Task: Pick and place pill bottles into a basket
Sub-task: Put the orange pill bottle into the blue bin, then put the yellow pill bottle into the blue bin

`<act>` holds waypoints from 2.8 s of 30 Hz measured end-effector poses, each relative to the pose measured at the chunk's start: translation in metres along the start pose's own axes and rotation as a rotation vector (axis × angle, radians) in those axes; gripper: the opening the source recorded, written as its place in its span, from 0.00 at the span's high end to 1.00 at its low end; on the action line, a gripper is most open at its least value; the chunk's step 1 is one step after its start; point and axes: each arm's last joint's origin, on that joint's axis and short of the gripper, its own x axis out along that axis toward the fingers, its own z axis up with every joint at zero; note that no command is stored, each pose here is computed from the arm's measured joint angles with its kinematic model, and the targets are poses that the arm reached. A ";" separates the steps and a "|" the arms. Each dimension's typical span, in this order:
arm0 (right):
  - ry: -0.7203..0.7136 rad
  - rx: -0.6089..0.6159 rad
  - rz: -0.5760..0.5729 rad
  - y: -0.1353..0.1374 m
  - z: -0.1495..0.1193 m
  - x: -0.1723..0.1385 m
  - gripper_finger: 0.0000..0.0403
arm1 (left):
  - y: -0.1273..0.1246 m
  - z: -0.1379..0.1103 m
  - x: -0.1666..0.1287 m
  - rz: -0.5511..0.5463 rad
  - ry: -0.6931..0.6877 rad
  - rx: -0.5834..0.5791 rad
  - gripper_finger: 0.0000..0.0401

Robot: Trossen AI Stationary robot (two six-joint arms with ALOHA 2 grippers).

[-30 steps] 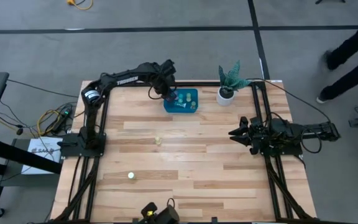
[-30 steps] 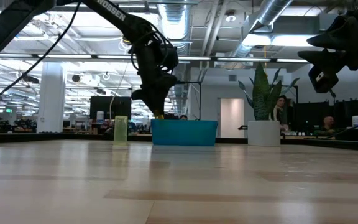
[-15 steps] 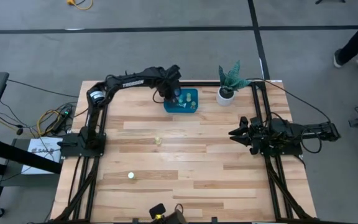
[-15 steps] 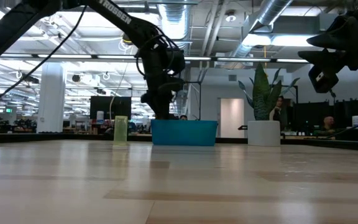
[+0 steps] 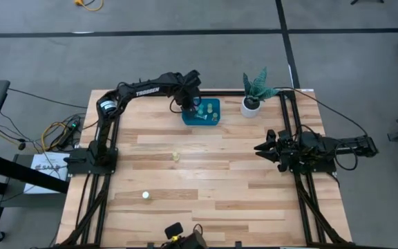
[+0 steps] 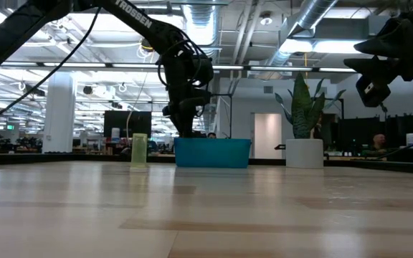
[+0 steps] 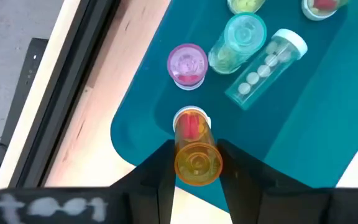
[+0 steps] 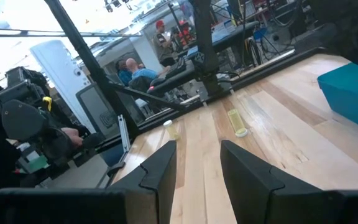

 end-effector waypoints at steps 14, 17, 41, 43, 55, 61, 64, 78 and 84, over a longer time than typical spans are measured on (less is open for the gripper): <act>0.000 0.000 0.000 0.000 0.000 0.000 0.71 | 0.001 0.003 0.008 -0.027 -0.022 -0.050 0.76; 0.000 0.000 0.000 0.000 0.000 0.000 0.71 | 0.001 0.001 0.017 -0.055 0.007 -0.073 0.76; 0.000 0.000 0.000 0.000 0.000 0.000 0.71 | 0.015 0.025 -0.024 -0.048 -0.044 -0.078 0.51; 0.000 0.000 0.000 0.000 0.000 0.000 0.71 | 0.013 0.028 -0.040 -0.084 -0.031 -0.072 0.51; 0.000 0.000 0.000 0.000 0.000 0.000 0.71 | -0.045 0.001 -0.158 -0.163 -0.059 0.068 0.51; 0.000 0.000 0.000 0.000 0.000 0.000 0.71 | -0.085 -0.014 -0.182 -0.148 -0.039 0.178 0.51; 0.000 0.000 0.000 0.000 0.000 0.000 0.71 | -0.102 -0.017 -0.177 -0.213 0.012 0.193 0.51; 0.000 0.000 0.000 0.000 0.000 0.000 0.71 | -0.174 -0.050 -0.133 -0.196 0.209 0.235 0.51; 0.000 0.000 0.000 0.000 0.000 0.000 0.71 | -0.194 -0.072 -0.108 -0.172 0.181 0.223 0.51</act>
